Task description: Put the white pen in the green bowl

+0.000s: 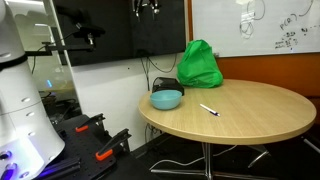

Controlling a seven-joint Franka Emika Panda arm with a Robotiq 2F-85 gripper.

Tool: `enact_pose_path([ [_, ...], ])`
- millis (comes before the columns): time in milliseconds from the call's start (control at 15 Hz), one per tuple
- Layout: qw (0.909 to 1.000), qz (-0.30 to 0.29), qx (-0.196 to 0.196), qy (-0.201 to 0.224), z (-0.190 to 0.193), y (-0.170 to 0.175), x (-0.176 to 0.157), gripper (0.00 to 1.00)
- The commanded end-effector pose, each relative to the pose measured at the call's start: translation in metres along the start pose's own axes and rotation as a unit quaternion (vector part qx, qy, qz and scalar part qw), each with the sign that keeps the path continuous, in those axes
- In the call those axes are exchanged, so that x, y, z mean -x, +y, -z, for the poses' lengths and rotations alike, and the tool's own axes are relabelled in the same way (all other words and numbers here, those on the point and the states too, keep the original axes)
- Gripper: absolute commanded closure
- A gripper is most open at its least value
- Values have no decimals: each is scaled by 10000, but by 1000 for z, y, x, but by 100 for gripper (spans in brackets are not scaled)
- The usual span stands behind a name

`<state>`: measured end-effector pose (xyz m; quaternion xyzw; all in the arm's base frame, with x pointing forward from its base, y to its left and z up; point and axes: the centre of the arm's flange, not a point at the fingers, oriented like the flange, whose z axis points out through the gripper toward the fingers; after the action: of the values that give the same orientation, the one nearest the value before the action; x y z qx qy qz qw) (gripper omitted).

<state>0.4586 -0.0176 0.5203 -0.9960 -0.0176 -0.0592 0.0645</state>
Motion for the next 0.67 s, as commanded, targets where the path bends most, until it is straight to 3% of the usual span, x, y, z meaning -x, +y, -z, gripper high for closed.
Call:
enact_pose_path([
  [0, 9947, -869, 441, 314, -39, 32, -33, 0],
  [267, 9767, -1944, 752, 508, -96, 90, -60, 0],
  [600, 9365, -3342, 910, 550, -154, 133, -76, 0],
])
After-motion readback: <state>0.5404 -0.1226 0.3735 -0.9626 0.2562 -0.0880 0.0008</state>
